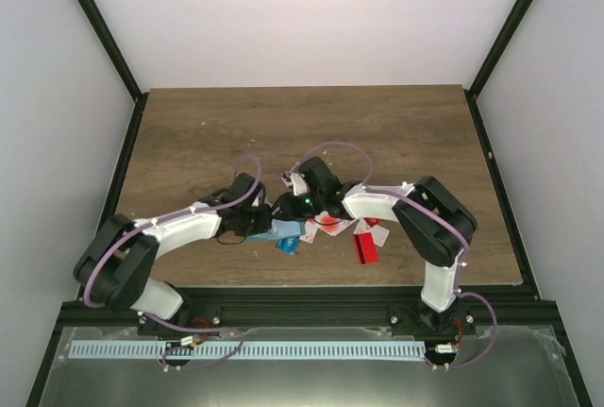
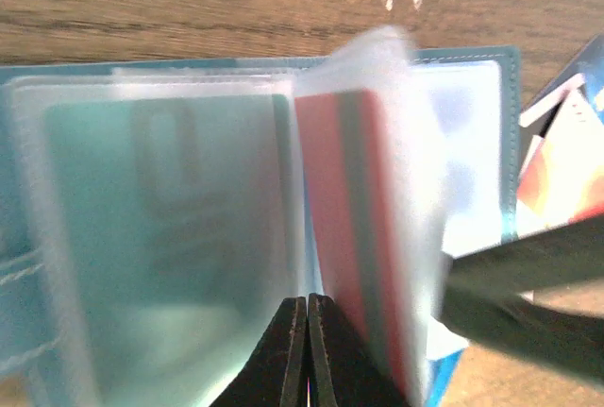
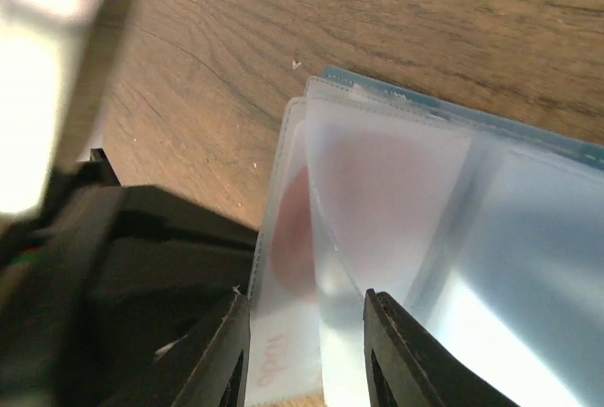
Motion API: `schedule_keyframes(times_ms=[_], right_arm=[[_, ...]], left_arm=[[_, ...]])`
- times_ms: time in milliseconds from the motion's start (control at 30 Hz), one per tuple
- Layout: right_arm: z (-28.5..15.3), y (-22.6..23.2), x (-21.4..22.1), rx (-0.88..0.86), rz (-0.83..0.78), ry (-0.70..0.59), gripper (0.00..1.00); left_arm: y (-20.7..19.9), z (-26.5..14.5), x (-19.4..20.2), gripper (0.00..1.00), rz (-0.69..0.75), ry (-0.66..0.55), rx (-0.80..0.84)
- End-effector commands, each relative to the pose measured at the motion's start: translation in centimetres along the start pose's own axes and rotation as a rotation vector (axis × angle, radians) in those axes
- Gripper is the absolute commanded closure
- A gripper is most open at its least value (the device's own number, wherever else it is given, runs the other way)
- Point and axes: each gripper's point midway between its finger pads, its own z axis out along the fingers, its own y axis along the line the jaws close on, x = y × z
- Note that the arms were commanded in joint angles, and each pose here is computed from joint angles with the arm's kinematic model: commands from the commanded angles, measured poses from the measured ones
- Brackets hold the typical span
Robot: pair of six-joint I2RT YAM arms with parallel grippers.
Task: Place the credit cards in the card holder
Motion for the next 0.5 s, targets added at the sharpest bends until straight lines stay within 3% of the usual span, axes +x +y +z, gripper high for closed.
schedule_keyframes(times_ms=[0, 467], right_arm=[[1.5, 2.0, -0.6, -0.034, -0.042, 0.016, 0.64], [6.5, 4.1, 0.0, -0.092, -0.055, 0.104, 0.64]], left_arm=[[-0.5, -3.1, -0.3, 0.96, -0.029, -0.058, 0.014], [2.3, -8.5, 0.8, 0.92, -0.097, -0.192, -0.031]])
